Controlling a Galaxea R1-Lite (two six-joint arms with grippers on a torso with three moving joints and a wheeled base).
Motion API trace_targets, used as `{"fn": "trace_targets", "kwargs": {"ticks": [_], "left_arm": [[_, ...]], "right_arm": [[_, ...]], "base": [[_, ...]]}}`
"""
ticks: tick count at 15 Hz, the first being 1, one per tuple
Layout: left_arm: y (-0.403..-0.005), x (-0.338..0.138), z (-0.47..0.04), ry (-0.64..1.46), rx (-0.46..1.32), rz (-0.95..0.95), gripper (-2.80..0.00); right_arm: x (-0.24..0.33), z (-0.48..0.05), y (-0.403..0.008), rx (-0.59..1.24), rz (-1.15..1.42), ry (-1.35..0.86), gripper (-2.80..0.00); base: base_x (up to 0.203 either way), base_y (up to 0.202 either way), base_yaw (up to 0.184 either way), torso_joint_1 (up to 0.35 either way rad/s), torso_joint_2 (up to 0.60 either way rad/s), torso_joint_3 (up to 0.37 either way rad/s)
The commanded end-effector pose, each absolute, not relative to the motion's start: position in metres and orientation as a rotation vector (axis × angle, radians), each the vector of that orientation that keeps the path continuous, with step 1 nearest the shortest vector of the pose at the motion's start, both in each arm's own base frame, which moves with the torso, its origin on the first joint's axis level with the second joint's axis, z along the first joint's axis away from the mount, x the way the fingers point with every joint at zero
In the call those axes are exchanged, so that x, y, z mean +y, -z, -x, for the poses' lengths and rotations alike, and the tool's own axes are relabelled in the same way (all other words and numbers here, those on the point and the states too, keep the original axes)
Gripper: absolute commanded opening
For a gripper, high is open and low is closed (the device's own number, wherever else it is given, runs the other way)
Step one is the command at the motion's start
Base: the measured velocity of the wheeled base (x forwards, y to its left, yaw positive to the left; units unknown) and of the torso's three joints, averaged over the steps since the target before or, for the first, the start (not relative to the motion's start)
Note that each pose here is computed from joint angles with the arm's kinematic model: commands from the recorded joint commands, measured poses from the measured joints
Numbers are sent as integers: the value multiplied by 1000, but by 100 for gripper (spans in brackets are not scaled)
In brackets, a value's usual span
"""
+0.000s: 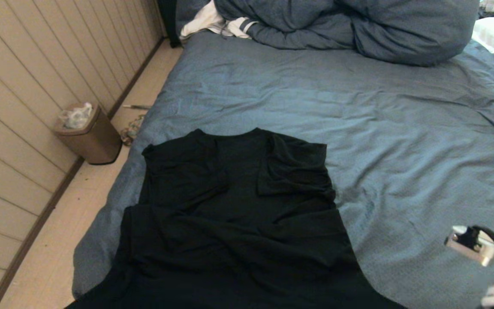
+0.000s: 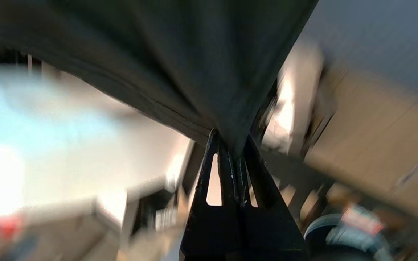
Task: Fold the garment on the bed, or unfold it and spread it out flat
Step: Fold the black T-shirt
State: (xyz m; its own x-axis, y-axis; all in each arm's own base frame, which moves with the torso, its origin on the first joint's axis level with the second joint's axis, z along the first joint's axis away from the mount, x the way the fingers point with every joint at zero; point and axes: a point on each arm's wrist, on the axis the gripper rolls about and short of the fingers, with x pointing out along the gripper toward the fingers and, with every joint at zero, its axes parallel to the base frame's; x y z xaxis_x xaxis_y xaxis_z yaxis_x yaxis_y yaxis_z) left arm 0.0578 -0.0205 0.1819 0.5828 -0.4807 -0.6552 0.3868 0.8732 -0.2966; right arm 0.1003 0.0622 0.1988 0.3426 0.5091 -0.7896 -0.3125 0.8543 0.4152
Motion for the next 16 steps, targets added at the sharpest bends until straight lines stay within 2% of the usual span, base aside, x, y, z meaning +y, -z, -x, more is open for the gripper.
{"fn": "trace_targets", "kwargs": {"ticks": [1,6,12,16], "left_arm": [[-189,-27,-92,481,824,145,-280],[-216,-46,-182,453,765,183,-280],[-253,-60,-268,445,654,188,-280],[-276,-44,-303,388,558,206,-280]], "right_arm": [[68,-140,-209,1074,-234,-443,-280],[74,-237,-230,951,-328,-332,-280],[91,-309,-258,819,-353,-349,-280],[102,-350,-269,742,-354,-361,-280]], "base": [[0,0,0,0,0,0],[0,0,0,0,0,0],[0,0,0,0,0,0],[0,0,0,0,0,0]]}}
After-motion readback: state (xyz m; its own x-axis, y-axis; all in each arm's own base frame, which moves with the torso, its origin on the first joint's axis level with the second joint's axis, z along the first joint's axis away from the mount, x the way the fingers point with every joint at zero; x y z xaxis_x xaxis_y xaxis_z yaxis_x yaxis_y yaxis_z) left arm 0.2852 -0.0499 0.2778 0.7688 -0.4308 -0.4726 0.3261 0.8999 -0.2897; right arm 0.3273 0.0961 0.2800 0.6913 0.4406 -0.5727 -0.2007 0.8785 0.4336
